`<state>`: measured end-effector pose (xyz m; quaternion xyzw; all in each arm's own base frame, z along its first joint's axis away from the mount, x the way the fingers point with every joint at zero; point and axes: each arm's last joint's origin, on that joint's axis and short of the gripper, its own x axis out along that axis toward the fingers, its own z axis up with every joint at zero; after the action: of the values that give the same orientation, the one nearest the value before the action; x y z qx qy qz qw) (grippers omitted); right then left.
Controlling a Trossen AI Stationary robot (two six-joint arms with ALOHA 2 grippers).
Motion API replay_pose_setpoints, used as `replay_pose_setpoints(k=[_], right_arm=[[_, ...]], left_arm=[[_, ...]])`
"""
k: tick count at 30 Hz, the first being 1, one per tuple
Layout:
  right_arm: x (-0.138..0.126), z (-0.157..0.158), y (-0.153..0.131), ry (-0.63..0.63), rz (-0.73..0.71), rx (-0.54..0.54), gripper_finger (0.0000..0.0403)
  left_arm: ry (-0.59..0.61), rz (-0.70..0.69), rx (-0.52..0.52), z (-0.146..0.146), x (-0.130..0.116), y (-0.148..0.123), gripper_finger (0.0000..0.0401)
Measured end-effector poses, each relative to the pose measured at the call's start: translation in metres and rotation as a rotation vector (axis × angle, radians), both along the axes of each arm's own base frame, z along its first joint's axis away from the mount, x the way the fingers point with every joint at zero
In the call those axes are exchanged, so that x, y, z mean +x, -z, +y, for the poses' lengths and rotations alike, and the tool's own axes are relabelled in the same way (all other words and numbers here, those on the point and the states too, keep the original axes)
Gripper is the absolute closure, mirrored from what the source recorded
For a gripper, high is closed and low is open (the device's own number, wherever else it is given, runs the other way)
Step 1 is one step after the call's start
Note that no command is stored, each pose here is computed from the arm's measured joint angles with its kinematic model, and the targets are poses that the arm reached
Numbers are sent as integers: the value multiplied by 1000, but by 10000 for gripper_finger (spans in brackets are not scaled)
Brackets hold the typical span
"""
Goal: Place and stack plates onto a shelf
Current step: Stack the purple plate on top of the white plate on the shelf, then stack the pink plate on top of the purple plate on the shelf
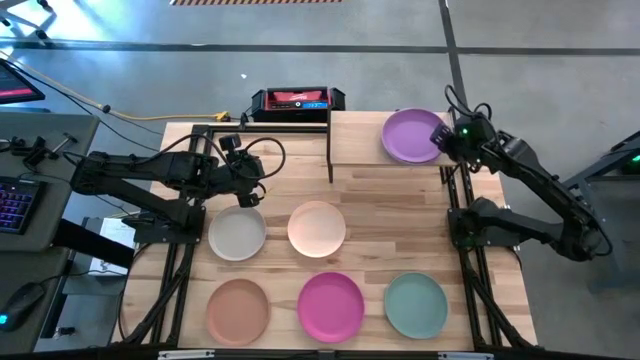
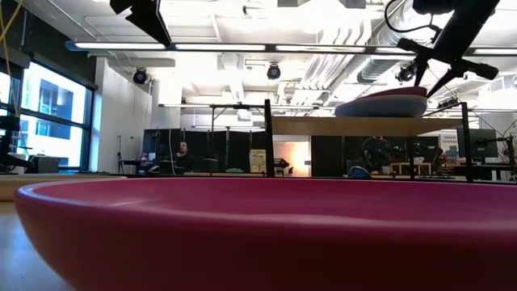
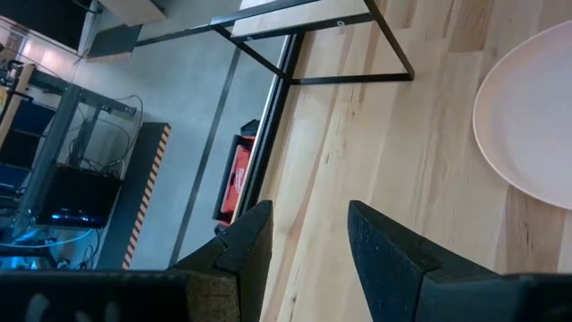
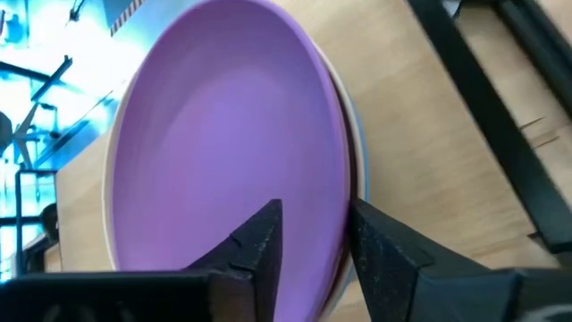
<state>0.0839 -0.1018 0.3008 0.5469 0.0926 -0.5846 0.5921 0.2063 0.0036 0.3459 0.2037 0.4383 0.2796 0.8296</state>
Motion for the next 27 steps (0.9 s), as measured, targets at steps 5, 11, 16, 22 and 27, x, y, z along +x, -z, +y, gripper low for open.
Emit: replay_pose_setpoints(k=[5,11,16,22,27], right_arm=[[1,1,0,-36,-33,27,283],[-4,8,-1,-41,-42,32,284],[-12,16,-5,-32,-65,18,285],[-15,21,-7,-29,-89,-1,285],[-13,23,-7,-65,-101,7,285]], left_arm=[[0,0,0,0,0,0,263],[0,0,0,0,0,0,263],[0,0,0,0,0,0,263],[0,0,0,0,0,0,263],[0,0,0,0,0,0,263]])
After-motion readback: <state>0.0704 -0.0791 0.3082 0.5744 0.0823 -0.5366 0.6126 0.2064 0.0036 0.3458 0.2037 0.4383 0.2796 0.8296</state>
